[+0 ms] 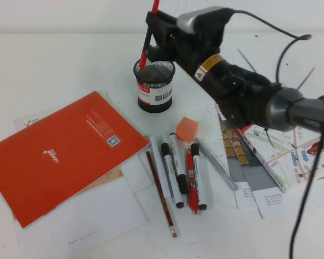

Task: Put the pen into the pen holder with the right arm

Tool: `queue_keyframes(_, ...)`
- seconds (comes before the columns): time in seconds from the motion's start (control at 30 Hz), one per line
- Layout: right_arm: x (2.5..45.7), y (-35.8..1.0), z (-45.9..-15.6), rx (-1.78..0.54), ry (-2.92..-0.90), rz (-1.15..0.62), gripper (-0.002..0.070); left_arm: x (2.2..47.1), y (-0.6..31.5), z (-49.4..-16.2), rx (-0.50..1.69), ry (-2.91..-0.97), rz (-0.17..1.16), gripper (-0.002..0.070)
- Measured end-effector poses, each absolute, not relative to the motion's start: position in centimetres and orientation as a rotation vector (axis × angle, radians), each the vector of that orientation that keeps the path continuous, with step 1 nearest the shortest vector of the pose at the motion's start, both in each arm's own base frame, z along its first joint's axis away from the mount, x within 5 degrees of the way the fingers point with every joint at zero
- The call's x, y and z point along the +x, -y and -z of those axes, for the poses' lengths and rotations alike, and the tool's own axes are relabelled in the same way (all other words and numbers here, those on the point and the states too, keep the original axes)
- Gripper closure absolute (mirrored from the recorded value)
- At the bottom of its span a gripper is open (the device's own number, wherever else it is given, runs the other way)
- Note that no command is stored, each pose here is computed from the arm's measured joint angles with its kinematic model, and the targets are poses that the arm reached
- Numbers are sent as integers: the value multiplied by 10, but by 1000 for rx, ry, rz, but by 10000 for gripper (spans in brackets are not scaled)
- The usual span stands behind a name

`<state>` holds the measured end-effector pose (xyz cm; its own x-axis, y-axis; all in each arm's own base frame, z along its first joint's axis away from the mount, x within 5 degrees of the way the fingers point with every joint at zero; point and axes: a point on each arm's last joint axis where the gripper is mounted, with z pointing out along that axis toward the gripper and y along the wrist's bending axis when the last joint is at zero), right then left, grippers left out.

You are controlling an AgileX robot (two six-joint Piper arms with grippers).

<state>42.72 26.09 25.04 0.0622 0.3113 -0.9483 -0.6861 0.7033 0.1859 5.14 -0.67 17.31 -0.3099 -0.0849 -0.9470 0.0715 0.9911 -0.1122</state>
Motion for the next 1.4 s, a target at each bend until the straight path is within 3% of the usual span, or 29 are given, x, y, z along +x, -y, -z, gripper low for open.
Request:
queue_keyframes(0.17,447,-269,-232,-425,-1390,-646,617,51,7,-173,-10,-1879,155,678)
queue_keyframes(0.27,450,-269,-227,-438,-1431,-614,580,51,7,-173,-10,-1879,155,678)
queue_keyframes(0.47,454,-263,-229,-417,-1443,-615,296,51,7,-173,-10,-1879,155,678)
queue_keyframes(0.53,452,-263,-235,-386,-1455,-651,258,51,7,-173,-10,-1879,155,677)
queue_keyframes(0.6,448,-261,-250,-346,-1472,-699,288,51,7,-173,-10,-1879,155,678)
queue_keyframes(0.67,440,-257,-275,-333,-1469,-735,402,51,7,-173,-10,-1879,155,677)
queue_keyframes(0.73,427,-252,-297,-352,-1479,-748,561,51,7,-173,-10,-1879,155,678)
queue_keyframes(0.83,398,-241,-330,-413,-1476,-740,654,51,7,-173,-10,-1879,155,677)
queue_keyframes(0.97,360,-223,-349,-481,-1470,-724,683,51,7,-173,-10,-1879,155,678)
queue_keyframes(1.03,318,-202,-360,-508,-1461,-724,691,51,7,-173,-10,-1879,155,678)
queue_keyframes(1.4,192,-132,-360,-504,-1435,-695,694,51,7,-173,-10,-1879,155,678)
